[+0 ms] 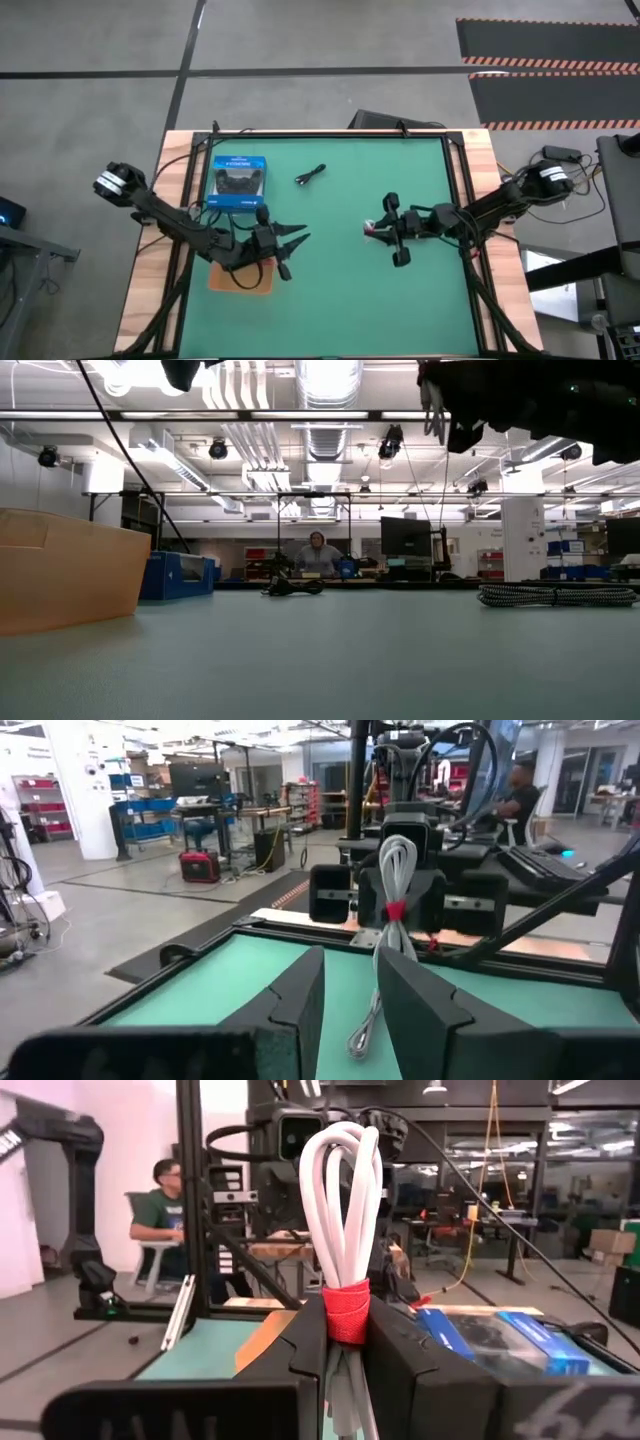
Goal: Pick and place USB-C Cables
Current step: Put the white charger cable into the orange bin
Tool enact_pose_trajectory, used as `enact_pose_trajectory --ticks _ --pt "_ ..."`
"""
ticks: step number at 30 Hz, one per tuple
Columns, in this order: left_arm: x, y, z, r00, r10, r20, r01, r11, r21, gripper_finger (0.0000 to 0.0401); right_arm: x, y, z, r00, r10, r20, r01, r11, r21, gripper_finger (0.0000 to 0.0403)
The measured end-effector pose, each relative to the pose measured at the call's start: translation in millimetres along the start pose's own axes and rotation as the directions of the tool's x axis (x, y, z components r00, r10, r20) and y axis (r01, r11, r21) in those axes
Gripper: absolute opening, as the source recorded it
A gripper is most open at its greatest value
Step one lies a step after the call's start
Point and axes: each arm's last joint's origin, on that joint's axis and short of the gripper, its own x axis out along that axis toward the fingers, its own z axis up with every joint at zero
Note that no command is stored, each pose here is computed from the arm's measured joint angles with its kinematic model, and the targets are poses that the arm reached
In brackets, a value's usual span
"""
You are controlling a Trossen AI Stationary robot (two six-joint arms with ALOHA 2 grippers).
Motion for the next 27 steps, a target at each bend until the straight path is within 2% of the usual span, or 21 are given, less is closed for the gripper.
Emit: enact_pose_trajectory --ticks 17,27 --pt "27 -37 -26 0.998 -0.058 -0.005 0.058 0.998 -0.002 0.0082 38 12 -17 0.995 0.033 0.089 -0.032 0.999 -0.017 0.0034" --pt "37 -42 -45 0.998 -0.051 -0.042 0.043 0.985 -0.169 0.0082 37 13 -6 0.988 0.085 0.13 -0.086 0.996 -0.001 0.0034"
